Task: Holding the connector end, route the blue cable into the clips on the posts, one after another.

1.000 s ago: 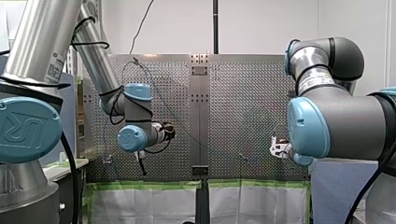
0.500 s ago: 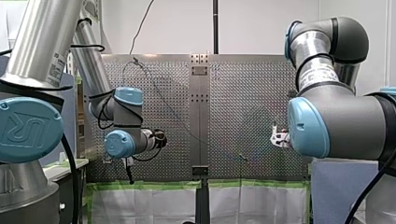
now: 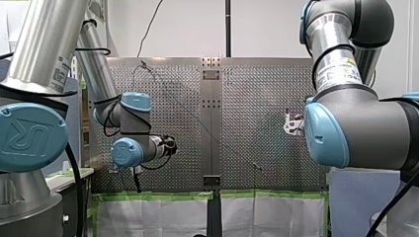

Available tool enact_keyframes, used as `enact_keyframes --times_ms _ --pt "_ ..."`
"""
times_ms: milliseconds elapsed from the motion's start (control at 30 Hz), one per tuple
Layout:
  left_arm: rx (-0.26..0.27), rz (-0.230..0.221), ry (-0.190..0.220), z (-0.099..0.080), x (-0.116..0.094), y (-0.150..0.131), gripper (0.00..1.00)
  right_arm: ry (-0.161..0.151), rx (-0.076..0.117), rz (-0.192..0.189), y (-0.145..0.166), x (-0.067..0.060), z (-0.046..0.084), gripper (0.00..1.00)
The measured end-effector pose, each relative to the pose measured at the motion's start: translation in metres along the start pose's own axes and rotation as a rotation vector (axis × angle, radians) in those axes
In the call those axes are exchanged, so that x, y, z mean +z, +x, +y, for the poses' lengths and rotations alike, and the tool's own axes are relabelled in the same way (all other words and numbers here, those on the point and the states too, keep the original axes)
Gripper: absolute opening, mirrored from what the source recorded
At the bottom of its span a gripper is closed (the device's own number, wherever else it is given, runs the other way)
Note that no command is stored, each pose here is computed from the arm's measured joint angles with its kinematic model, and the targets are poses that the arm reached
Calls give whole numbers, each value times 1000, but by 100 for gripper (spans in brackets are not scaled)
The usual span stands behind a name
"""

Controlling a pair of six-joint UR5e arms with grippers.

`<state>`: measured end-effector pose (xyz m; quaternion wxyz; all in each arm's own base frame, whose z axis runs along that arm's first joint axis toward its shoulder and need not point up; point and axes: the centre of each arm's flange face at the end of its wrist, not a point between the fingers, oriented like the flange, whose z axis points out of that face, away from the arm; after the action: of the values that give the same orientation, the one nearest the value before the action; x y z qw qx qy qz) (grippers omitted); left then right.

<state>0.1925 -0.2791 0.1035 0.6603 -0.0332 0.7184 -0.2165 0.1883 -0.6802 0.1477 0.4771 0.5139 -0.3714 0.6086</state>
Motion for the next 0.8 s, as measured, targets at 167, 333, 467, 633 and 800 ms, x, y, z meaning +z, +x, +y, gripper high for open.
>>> enact_keyframes --times_ms 167,333,467,633,800 --pt "1 -2 1 0 1 0 99 1 -3 12 8 2 0 0" --pt "1 -3 1 0 1 0 99 1 -4 13 9 2 0 0" --pt "1 -3 1 0 1 -1 99 1 -4 14 10 2 0 0" --pt "1 -3 1 0 1 -1 99 1 -4 14 10 2 0 0" --pt "1 -3 1 0 1 -1 99 1 -4 14 10 2 0 0"
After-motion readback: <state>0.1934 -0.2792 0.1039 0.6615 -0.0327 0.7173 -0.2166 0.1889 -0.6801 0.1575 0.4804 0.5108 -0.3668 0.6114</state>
